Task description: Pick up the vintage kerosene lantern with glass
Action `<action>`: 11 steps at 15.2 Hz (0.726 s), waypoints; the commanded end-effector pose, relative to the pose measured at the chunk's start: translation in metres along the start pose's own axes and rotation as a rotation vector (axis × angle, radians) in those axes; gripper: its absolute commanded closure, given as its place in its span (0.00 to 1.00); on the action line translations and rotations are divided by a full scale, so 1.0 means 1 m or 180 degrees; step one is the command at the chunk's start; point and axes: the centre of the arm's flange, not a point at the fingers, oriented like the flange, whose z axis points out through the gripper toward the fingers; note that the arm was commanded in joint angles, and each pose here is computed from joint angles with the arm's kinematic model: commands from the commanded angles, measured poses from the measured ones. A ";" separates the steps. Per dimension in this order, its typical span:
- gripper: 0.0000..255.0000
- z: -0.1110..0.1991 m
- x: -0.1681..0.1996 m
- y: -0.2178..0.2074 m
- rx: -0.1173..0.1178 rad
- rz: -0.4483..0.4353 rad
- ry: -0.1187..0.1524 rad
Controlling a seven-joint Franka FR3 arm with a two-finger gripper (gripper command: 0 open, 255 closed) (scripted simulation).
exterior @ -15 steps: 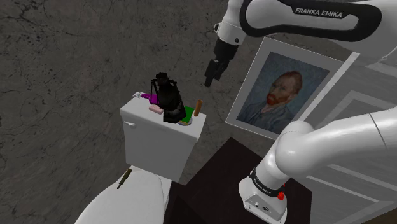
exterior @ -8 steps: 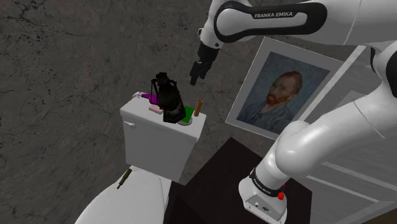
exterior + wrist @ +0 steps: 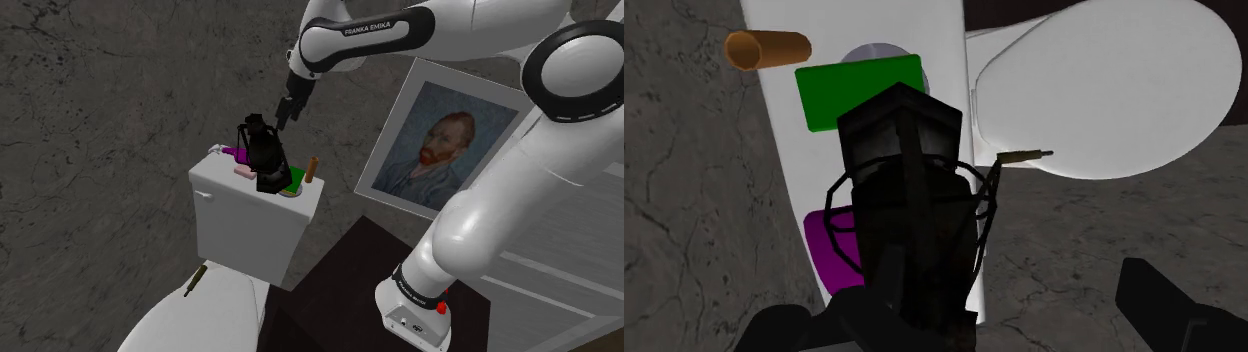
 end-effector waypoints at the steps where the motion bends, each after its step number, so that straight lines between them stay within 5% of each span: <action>1: 0.00 0.014 0.019 0.008 0.0000 -0.0051 0.0027; 6: 0.00 0.042 0.063 0.029 0.0002 -0.0159 0.0082; 11: 0.00 0.068 0.060 0.029 0.0002 -0.0159 0.0082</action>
